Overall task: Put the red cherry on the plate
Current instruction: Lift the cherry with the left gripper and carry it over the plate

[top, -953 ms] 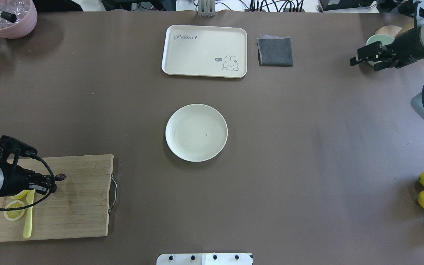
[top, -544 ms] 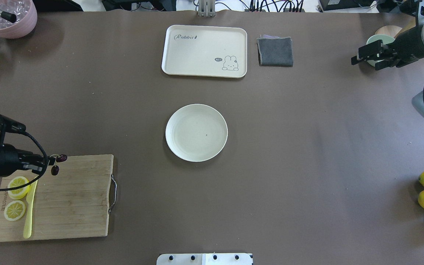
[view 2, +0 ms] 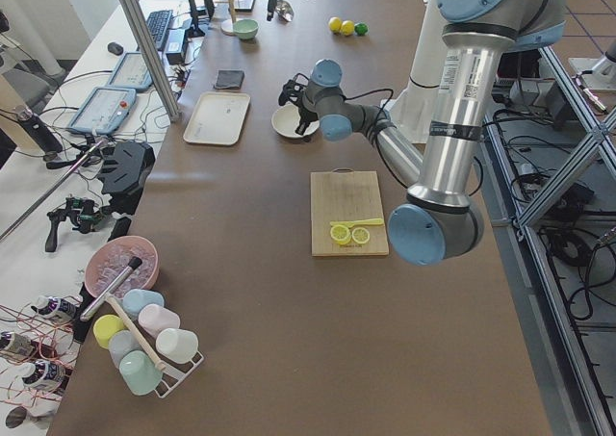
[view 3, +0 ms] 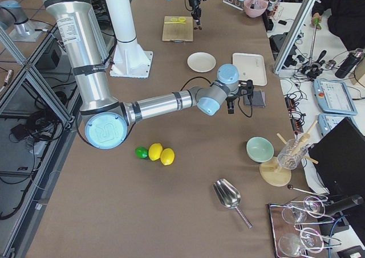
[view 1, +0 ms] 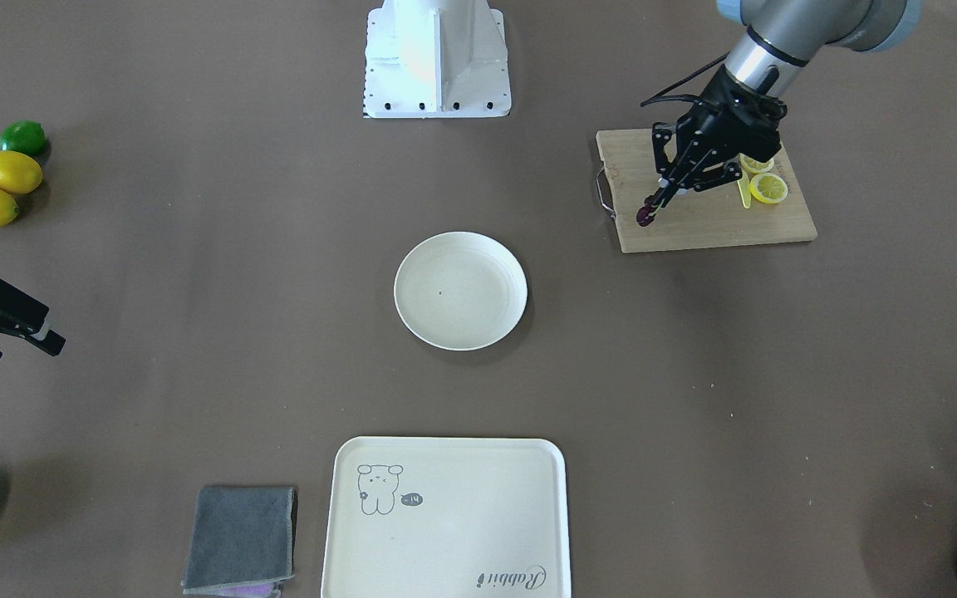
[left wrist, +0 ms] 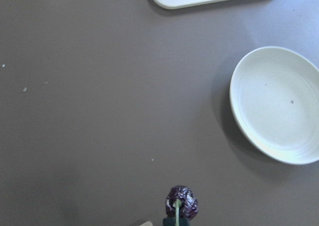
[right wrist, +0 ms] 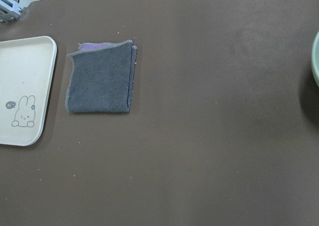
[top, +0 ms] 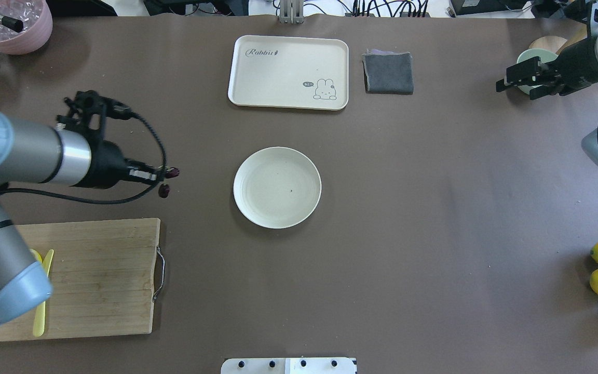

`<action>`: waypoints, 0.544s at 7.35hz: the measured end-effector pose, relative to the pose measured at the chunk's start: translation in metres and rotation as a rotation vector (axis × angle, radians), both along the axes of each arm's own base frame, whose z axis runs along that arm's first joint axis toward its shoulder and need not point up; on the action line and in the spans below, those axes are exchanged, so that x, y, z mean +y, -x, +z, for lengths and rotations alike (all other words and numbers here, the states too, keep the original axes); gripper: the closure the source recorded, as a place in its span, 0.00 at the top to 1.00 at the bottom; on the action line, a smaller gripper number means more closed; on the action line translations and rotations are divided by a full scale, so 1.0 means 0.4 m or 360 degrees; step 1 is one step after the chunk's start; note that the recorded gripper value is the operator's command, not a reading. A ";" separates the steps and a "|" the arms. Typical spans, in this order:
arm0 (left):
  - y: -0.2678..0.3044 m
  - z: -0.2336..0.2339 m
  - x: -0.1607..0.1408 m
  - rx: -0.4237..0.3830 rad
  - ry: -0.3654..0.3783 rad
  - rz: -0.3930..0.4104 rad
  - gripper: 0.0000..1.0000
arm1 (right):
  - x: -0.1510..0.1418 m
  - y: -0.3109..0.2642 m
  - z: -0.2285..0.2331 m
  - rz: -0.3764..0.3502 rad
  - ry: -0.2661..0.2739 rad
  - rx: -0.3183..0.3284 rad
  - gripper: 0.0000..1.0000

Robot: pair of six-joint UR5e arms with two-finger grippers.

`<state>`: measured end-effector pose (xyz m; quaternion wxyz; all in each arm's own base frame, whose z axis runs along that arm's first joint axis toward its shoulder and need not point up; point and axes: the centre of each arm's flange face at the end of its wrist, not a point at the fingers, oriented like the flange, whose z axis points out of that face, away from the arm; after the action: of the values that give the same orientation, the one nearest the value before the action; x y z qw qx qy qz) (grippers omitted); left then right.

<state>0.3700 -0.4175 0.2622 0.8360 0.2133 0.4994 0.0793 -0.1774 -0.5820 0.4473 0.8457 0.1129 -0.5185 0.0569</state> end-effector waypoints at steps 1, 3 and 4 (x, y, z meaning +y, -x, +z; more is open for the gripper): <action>-0.124 -0.074 -0.013 -0.0010 0.0009 -0.0043 0.00 | 0.000 -0.001 0.001 0.0002 0.0001 0.0001 1.00; -0.338 -0.145 0.010 -0.0053 0.0013 -0.0110 0.00 | 0.000 -0.003 0.003 0.0005 0.0001 0.0003 1.00; -0.412 -0.158 0.022 -0.0077 0.0014 -0.0136 0.00 | 0.001 -0.003 0.003 0.0006 0.0001 0.0004 1.00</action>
<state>0.5348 -0.4085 0.1989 0.8513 0.2287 0.4698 0.0466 -0.1763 -0.5818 0.4484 0.8462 0.1137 -0.5173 0.0584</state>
